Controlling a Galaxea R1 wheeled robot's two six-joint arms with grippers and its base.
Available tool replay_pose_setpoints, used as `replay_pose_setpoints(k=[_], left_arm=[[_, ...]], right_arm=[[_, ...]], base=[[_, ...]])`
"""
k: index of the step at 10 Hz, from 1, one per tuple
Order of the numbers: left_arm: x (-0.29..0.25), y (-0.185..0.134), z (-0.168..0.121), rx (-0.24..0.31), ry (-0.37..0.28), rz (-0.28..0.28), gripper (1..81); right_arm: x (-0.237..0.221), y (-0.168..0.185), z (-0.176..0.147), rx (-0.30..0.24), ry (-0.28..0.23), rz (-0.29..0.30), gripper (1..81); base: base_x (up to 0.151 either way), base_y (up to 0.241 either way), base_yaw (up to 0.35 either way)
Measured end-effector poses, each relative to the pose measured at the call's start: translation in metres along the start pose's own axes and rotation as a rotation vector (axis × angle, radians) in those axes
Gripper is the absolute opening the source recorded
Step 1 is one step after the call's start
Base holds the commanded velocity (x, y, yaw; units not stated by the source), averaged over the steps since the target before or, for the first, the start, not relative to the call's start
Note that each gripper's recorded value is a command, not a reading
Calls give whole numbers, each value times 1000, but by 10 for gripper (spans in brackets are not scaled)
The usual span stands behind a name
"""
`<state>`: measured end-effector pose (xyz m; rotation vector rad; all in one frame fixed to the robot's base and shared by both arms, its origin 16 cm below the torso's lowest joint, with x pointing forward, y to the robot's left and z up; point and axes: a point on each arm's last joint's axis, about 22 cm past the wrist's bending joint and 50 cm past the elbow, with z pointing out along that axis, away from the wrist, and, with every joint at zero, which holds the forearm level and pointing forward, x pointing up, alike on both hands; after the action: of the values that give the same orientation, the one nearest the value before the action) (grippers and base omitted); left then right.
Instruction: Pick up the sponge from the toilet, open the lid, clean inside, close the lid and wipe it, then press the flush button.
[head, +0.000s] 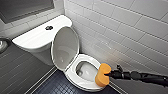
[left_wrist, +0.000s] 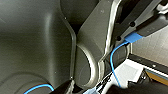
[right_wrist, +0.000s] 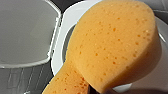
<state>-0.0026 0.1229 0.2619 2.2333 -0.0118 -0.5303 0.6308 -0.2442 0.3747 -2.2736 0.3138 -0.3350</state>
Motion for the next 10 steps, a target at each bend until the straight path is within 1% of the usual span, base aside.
replay_pose_setpoints(k=[1, 3, 4, 5, 8, 10], left_arm=[[0, -1, 0, 2, -1, 0, 811], [-2, -11, -2, 22, -6, 3, 811], [-2, -16, -3, 33, -8, 5, 811], [-2, -16, -3, 33, -8, 5, 811], [-2, -16, -3, 33, -8, 4, 811], [-1, -16, -3, 33, -8, 5, 811]], right_arm=[[5, -5, 25, -1, -24, -14, 10], [20, -14, 66, -13, -46, -46, 10], [32, -21, 87, -24, -51, -73, 10], [41, -26, 102, -37, -57, -100, 10], [68, -44, 136, -68, -42, -192, 10], [96, -47, 145, -105, -5, -231, 10]], base=[[0, 0, 0], [0, 0, 0], [0, 0, 0], [0, 0, 0], [0, 0, 0], [0, 0, 0]])
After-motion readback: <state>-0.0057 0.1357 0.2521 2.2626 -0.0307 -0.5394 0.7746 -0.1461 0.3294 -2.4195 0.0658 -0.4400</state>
